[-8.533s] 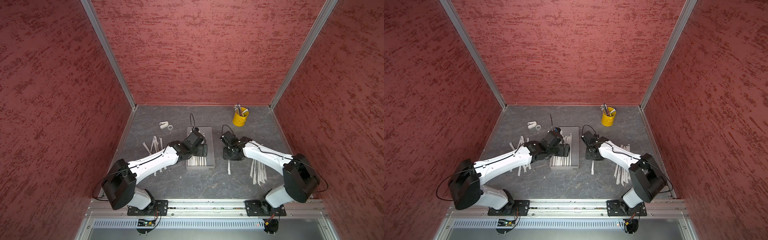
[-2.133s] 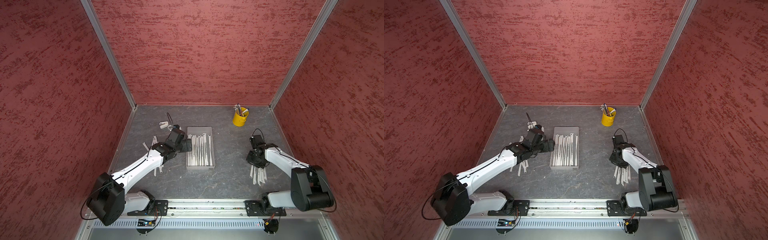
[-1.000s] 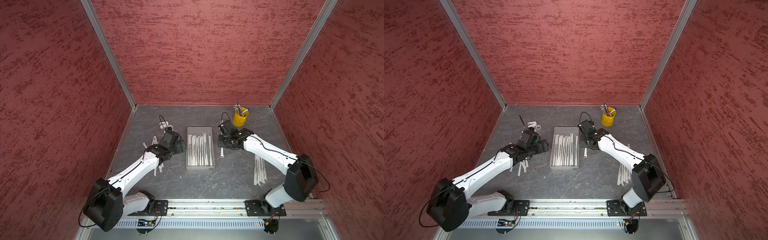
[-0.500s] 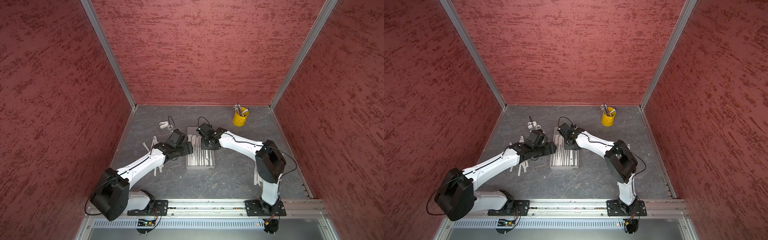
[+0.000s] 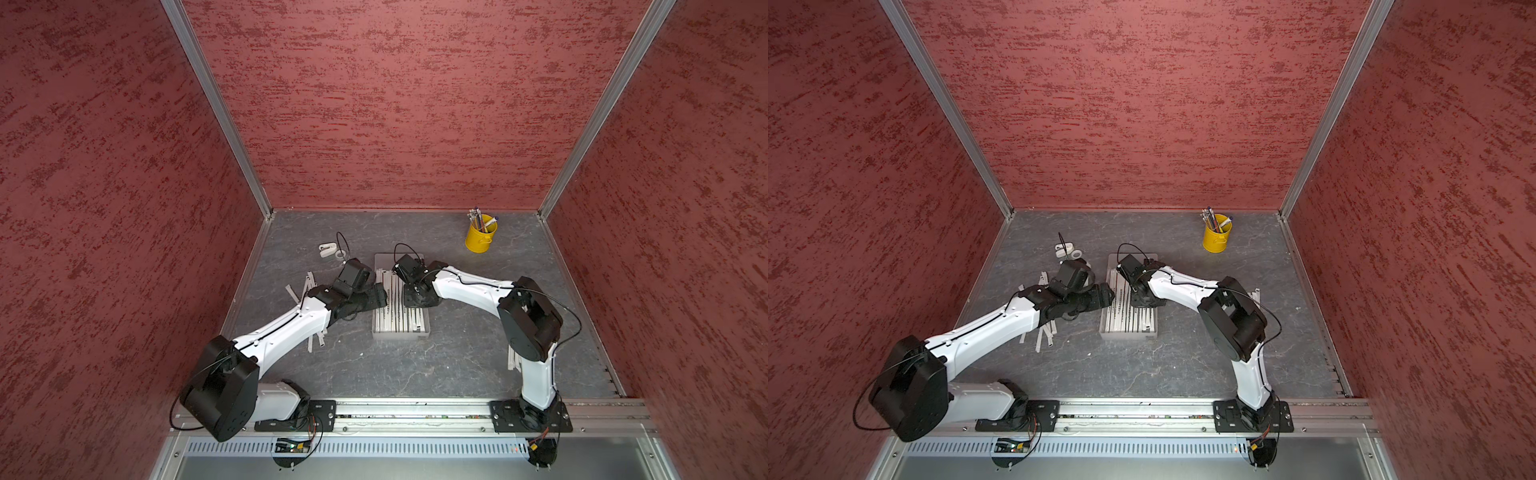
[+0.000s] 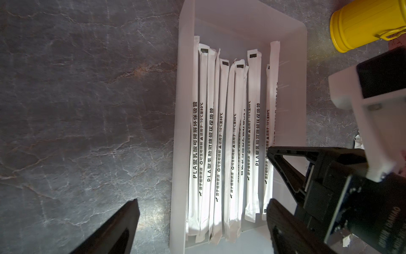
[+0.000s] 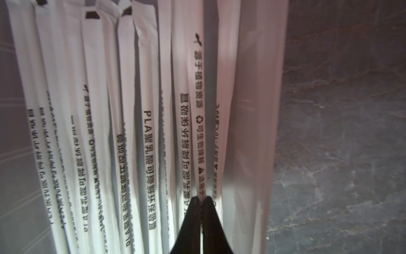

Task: Put the straws into the storage box
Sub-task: Place the straw in the storage box.

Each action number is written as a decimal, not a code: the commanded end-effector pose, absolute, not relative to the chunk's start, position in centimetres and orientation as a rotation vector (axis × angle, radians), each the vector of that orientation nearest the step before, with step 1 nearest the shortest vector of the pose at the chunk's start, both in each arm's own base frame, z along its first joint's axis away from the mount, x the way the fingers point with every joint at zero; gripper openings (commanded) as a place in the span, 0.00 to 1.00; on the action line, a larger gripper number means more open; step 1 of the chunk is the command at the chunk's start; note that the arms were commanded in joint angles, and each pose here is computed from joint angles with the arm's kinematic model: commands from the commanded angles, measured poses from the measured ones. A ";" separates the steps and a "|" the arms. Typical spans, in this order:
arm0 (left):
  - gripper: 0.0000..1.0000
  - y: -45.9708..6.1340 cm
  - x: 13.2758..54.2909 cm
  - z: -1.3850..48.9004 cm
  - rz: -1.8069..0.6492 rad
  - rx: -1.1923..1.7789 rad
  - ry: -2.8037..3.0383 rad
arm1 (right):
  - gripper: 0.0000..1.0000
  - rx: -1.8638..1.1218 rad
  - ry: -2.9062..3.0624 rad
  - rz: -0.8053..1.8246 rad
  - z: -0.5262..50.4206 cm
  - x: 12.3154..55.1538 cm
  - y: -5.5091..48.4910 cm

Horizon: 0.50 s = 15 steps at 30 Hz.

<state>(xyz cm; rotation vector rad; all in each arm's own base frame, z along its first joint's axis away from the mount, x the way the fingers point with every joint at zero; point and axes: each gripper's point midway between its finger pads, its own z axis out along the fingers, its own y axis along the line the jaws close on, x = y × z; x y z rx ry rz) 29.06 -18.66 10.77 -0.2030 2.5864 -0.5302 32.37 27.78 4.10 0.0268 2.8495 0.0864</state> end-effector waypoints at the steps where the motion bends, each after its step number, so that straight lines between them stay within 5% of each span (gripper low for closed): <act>1: 0.93 -18.8 29.2 10.2 -0.522 -0.192 2.589 | 0.09 0.050 2.853 0.071 3.5 32.4 27.3; 15: 0.93 -18.2 29.3 11.8 -0.503 -0.186 2.551 | 0.19 0.082 2.797 0.190 8.8 31.6 27.1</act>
